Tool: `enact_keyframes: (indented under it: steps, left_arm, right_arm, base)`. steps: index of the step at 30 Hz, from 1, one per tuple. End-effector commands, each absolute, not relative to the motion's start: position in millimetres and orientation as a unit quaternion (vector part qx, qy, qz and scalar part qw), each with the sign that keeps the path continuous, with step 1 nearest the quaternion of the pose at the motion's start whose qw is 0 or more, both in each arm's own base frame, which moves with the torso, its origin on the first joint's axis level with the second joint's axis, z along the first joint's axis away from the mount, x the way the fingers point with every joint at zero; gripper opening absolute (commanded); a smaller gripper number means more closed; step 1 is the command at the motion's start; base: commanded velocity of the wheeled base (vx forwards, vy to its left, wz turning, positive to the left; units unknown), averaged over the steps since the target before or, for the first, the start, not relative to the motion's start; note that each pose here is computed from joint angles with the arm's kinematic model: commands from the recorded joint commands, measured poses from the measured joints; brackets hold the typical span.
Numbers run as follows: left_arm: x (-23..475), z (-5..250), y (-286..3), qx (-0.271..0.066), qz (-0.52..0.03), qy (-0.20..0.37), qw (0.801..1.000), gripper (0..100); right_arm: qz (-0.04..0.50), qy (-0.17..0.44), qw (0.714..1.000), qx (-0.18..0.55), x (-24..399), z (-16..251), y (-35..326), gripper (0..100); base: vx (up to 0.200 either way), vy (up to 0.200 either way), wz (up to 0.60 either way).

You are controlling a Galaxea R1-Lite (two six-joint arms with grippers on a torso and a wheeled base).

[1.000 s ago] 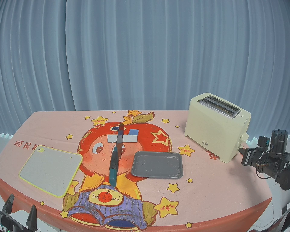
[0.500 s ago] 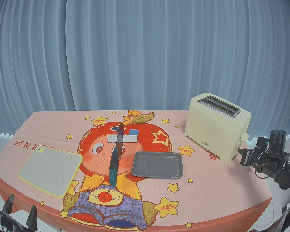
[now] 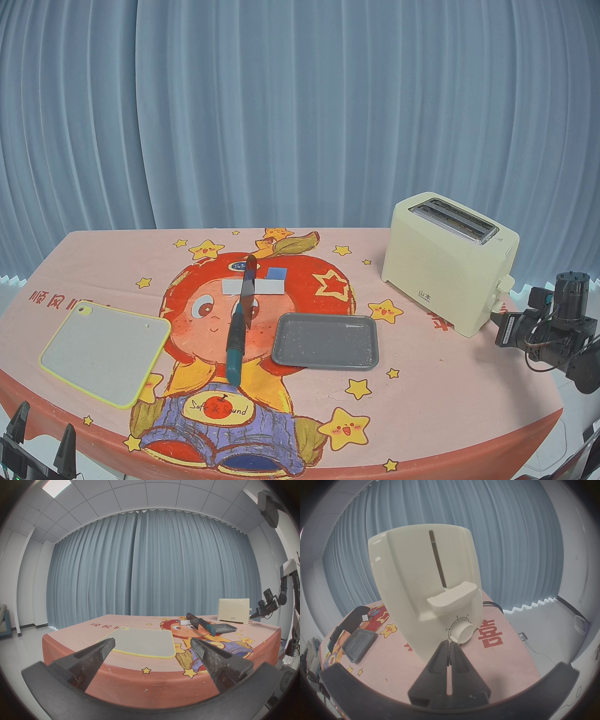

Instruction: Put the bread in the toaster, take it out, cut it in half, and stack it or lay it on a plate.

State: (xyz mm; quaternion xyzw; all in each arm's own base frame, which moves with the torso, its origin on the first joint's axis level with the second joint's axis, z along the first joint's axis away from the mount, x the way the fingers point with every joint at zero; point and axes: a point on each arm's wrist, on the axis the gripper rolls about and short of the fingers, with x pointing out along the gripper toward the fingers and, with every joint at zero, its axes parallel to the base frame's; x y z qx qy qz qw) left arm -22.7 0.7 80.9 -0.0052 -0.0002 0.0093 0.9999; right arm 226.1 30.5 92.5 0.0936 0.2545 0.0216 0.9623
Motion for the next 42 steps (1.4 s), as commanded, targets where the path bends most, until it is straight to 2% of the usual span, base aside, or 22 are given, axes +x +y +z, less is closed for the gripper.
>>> enact_keyframes:
  steps: [1, 10, 20, 42]
  left_arm:
    - [-21, 76, 1, -0.005, 0.009, 0.009, 1.000, 100]
    - [-21, 76, 1, -0.005, 0.009, 0.009, 1.000, 100]
    - [-21, 76, 1, -0.005, 0.009, 0.009, 1.000, 100]
    - [-21, 76, 1, -0.006, 0.010, 0.009, 1.000, 100]
  right_arm:
    - [0.021, 0.258, 0.961, 0.093, 227, 91, 30, 0]
    - [0.021, 0.257, 0.962, 0.092, 226, 91, 31, 0]
    - [0.020, 0.213, 0.972, 0.095, 226, 111, 32, 0]
    - [0.013, 0.250, 0.964, 0.091, 228, 93, 31, 0]
  base:
    - [0.000, 0.000, 0.00]
    - [0.000, 0.000, 0.00]
    - [0.000, 0.000, 0.00]
    - [0.000, 0.000, 0.00]
